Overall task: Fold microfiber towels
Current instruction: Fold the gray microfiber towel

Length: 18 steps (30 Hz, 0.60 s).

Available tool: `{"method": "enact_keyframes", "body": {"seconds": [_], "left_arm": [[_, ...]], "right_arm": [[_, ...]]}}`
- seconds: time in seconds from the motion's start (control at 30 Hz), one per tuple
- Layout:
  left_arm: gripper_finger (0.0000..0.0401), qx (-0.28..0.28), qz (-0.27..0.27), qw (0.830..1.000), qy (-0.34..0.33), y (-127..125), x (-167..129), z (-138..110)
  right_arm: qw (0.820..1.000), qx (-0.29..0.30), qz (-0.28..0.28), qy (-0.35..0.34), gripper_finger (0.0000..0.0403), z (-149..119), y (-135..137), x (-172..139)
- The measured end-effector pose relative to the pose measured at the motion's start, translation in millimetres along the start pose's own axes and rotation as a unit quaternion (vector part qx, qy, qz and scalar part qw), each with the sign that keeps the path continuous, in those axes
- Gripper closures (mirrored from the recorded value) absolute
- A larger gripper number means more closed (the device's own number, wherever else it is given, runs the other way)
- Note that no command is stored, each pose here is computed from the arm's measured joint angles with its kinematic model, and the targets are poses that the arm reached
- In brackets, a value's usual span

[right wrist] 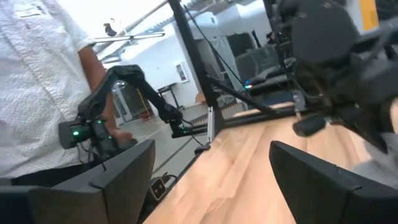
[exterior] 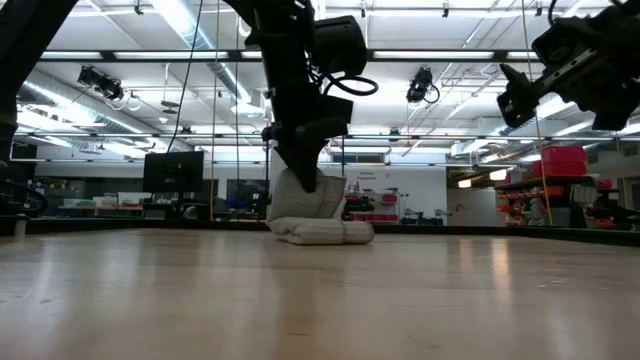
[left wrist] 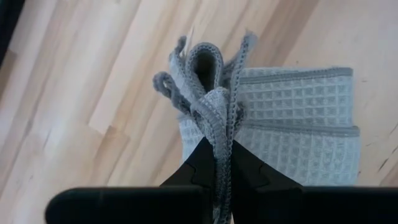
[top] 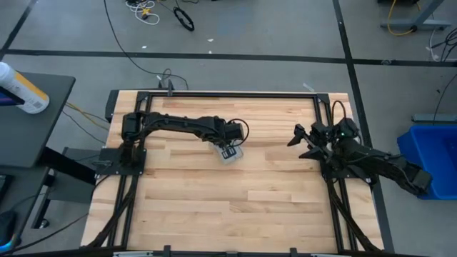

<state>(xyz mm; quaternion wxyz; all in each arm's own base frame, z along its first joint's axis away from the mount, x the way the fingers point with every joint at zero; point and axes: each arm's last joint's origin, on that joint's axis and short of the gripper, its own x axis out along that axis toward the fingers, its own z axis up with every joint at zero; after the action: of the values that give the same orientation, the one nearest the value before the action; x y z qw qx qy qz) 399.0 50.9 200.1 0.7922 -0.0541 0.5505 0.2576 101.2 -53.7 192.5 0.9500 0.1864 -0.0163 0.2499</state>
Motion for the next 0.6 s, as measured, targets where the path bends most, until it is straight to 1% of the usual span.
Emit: {"method": "enact_keyframes", "body": {"seconds": [0.13,0.27,0.33,0.4,0.47,0.6], "left_arm": [[0.038,0.004,0.006,1.0,-0.008,-4.5,-7.0,2.8],[0.038,0.025,0.012,0.999,-0.034,-14.6,-20.2,10.3],[0.038,0.034,0.013,0.999,-0.036,-22.4,-19.7,15.7],[0.038,0.053,0.011,0.998,-0.017,-32.4,-12.9,16.7],[0.038,0.069,0.005,0.997,-0.014,-45.0,-7.1,19.6],[0.038,0.095,-0.01,0.995,-0.021,-68.0,-5.0,24.1]], "right_arm": [[1.0,0.014,-0.015,0.003,0.0095,-3.5,-7.3,1.1],[0.999,0.025,-0.034,0.004,0.0116,-7.3,-14.4,2.0],[0.999,0.025,-0.039,0.008,0.0127,-9.5,-17.6,2.4],[0.999,0.025,-0.041,0.013,0.0139,-11.5,-20.3,2.8],[0.998,0.028,-0.044,0.017,0.0151,-13.6,-22.7,3.0],[0.998,0.03,-0.053,0.023,0.0172,-17.1,-27.3,3.4]]}}
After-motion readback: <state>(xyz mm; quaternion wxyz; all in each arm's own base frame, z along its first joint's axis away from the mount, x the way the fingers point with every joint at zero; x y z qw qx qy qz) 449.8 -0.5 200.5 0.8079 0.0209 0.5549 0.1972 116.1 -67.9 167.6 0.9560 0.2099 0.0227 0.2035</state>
